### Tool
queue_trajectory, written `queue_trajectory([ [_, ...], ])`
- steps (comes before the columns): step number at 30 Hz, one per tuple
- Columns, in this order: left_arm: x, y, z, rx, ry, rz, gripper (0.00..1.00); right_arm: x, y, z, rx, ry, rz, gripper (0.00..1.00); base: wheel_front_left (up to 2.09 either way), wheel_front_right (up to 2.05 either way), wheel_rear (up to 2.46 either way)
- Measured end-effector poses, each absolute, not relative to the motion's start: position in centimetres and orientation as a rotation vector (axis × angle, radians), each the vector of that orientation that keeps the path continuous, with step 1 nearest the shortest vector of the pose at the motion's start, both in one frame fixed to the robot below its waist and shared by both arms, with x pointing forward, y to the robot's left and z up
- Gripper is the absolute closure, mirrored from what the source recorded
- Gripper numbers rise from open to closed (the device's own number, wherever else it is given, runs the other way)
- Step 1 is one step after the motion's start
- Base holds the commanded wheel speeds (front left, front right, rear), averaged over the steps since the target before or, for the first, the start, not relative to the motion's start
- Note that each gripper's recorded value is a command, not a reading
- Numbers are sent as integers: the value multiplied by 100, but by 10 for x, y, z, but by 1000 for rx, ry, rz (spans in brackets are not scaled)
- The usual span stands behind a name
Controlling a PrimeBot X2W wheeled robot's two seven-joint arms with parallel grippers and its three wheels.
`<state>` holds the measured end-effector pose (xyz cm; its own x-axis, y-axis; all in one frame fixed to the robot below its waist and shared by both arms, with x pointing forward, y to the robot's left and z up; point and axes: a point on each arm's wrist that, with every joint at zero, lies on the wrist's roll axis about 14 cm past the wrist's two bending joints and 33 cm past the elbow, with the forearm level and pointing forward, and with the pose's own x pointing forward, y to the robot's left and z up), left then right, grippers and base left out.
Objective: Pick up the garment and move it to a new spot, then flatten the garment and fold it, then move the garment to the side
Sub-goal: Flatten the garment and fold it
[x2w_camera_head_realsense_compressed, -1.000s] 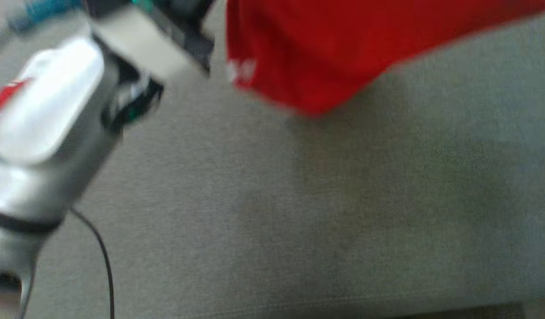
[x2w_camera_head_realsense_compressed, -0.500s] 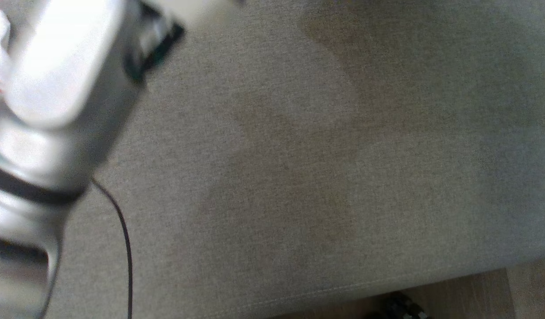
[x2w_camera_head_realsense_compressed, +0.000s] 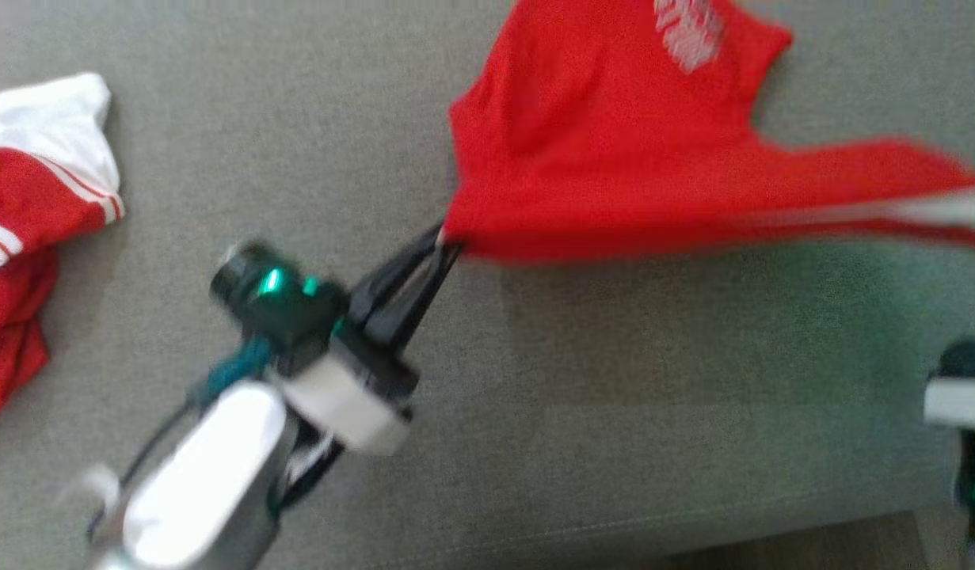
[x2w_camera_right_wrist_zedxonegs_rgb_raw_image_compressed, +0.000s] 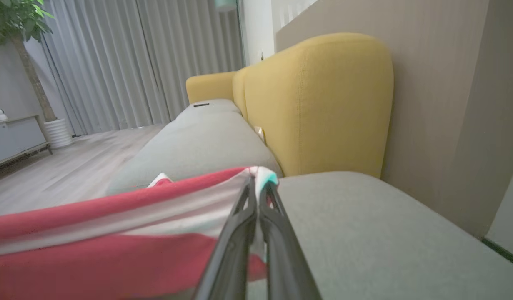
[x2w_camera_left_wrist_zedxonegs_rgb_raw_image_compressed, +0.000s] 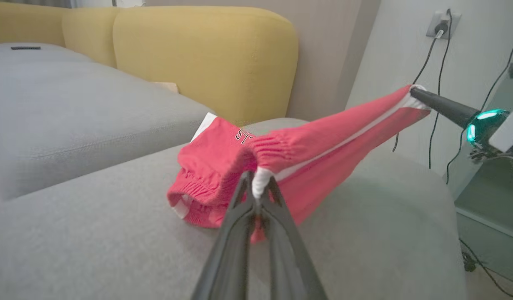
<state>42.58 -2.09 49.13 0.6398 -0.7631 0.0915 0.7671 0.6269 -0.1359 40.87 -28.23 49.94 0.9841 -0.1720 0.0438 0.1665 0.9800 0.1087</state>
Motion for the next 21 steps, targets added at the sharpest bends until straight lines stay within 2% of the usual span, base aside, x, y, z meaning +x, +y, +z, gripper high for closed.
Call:
queue_trajectory([
  [3, 404, -3, 488, -164, -7, -811, 100, 380, -279, 493, 134, -9, -187, 100, 0, 0, 0],
  [6, 378, 4, 481, -155, 25, -801, 100, 366, -274, 497, 136, 3, -176, 100, 0, 0, 0],
  [11, 352, 14, 478, -171, 58, -765, 100, 362, -264, 510, 147, -14, -140, 100, 0, 0, 0],
  [21, 346, 28, 494, -153, 11, -717, 100, 362, -250, 519, 153, -17, -90, 100, 0, 0, 0],
])
